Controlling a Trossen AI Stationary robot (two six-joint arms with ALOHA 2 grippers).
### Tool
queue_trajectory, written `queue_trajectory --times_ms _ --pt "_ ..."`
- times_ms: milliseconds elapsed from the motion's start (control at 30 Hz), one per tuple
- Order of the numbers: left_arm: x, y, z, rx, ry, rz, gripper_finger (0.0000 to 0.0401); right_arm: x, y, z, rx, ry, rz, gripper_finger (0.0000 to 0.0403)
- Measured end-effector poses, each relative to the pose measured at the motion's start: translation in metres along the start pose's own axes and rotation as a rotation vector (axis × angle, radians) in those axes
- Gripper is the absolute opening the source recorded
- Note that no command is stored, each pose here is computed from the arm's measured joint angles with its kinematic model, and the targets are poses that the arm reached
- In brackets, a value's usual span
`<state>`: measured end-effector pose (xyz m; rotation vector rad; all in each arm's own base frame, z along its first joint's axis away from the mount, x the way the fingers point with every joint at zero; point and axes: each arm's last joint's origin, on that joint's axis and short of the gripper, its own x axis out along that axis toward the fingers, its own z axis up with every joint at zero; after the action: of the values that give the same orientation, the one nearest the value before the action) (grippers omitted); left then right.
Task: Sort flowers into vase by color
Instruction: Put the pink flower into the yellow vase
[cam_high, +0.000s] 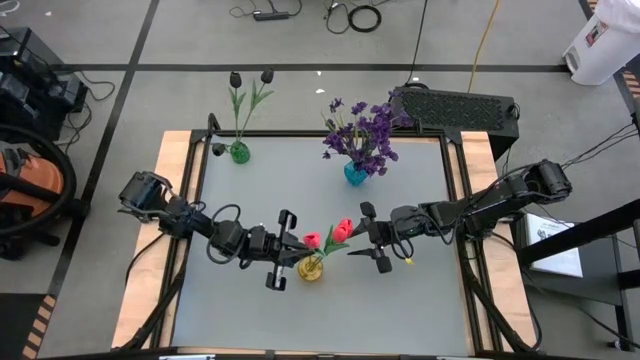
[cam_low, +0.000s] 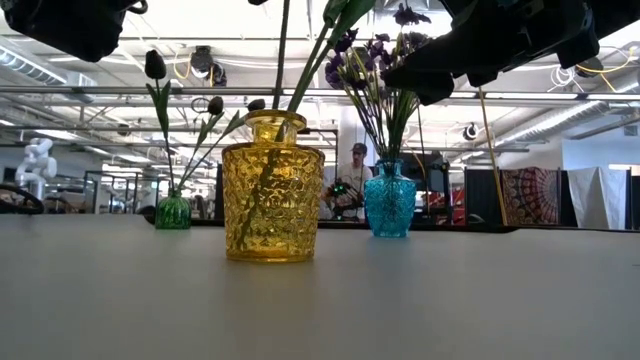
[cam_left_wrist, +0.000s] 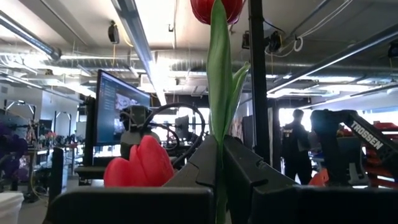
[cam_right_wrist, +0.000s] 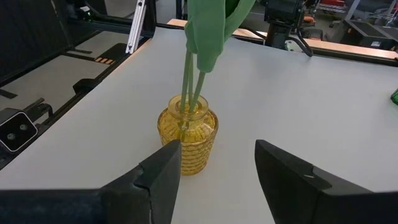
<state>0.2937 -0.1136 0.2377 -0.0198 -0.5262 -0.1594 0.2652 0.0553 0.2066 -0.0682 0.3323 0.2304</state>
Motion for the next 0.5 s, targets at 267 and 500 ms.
queue_trajectory --times_ms 267,500 --pt "-0.0001 -0.0004 -0.0027 0.005 0.026 -0.004 0.0015 0.0 -0.0001 0.0 0.0 0.0 -0.001 0.0196" --pt "-0.0001 -0.0005 -0.0038 0.006 0.037 -0.005 0.0015 0.0 0.0 0.0 0.0 0.0 0.0 0.0196"
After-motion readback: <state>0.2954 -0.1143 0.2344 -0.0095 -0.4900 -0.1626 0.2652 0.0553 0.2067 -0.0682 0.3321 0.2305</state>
